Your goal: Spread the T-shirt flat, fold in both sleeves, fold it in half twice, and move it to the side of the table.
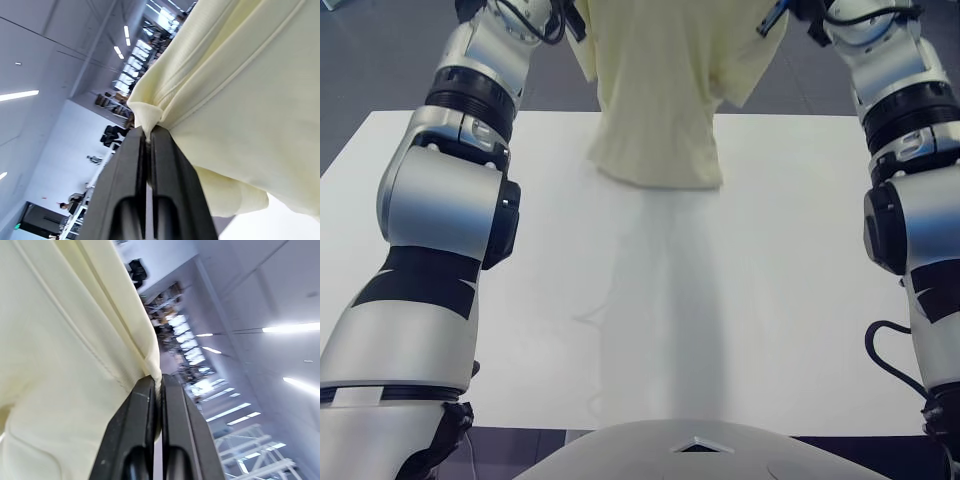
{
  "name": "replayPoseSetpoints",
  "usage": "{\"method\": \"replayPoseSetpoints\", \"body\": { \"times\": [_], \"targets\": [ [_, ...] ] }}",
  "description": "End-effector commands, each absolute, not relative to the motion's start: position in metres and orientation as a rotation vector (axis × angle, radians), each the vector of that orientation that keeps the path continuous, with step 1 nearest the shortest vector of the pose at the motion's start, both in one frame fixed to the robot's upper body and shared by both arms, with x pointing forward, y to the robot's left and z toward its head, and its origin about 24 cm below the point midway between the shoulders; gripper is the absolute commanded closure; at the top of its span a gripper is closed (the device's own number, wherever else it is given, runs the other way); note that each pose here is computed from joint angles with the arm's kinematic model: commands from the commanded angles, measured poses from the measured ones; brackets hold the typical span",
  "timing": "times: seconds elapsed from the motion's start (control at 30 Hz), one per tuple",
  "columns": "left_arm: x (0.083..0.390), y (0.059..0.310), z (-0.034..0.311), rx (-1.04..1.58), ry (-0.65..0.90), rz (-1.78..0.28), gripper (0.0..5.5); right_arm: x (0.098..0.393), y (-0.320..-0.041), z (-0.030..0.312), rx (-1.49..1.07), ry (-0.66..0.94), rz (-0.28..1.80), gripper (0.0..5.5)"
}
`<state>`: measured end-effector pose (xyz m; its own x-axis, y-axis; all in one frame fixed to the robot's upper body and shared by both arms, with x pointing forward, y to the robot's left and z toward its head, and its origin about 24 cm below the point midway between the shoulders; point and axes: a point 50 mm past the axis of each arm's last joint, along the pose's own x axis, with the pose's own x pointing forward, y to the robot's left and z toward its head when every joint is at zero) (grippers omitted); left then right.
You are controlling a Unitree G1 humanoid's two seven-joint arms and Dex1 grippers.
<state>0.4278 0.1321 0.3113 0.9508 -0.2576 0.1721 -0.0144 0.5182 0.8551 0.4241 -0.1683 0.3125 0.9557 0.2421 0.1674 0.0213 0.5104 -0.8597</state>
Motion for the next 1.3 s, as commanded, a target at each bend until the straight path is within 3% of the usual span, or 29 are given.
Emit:
{"method": "replayPoseSetpoints", "body": {
  "times": [0.03, 0.2, 0.3, 0.47, 0.6, 0.7, 0.8, 1.07, 1.27, 1.3],
  "targets": [
    [0.427, 0.148, 0.317, 1.049, -0.285, -0.072, 5.48, 0.423, -0.187, 0.316, -1.075, -0.262, 0.046, 5.50],
    [0.428, 0.152, 0.269, 1.179, -0.172, -0.289, 5.48, 0.421, -0.191, 0.290, -1.091, -0.218, 0.208, 5.50],
    [0.415, 0.163, 0.226, 1.209, -0.100, -0.546, 5.48, 0.411, -0.201, 0.255, -1.101, -0.125, 0.488, 5.50],
    [0.346, 0.172, 0.200, 1.127, -0.071, -0.847, 5.48, 0.350, -0.228, 0.206, -1.005, 0.082, 0.962, 5.50],
    [0.288, 0.170, 0.185, 1.099, 0.040, -1.092, 5.48, 0.298, -0.230, 0.187, -0.948, 0.259, 1.166, 5.50],
    [0.249, 0.168, 0.163, 1.163, 0.160, -1.298, 5.48, 0.274, -0.218, 0.176, -0.891, 0.314, 1.258, 5.50],
    [0.230, 0.170, 0.147, 1.254, 0.245, -1.394, 5.48, 0.250, -0.207, 0.160, -0.857, 0.366, 1.329, 5.50],
    [0.208, 0.172, 0.120, 1.384, 0.327, -1.413, 5.48, 0.208, -0.191, 0.112, -0.845, 0.507, 1.347, 5.50],
    [0.181, 0.172, 0.112, 1.315, 0.412, -1.481, 5.48, 0.186, -0.187, 0.108, -0.819, 0.565, 1.355, 5.50],
    [0.179, 0.173, 0.112, 1.296, 0.421, -1.481, 5.19, 0.183, -0.186, 0.109, -0.794, 0.573, 1.356, 5.16]
  ]
}}
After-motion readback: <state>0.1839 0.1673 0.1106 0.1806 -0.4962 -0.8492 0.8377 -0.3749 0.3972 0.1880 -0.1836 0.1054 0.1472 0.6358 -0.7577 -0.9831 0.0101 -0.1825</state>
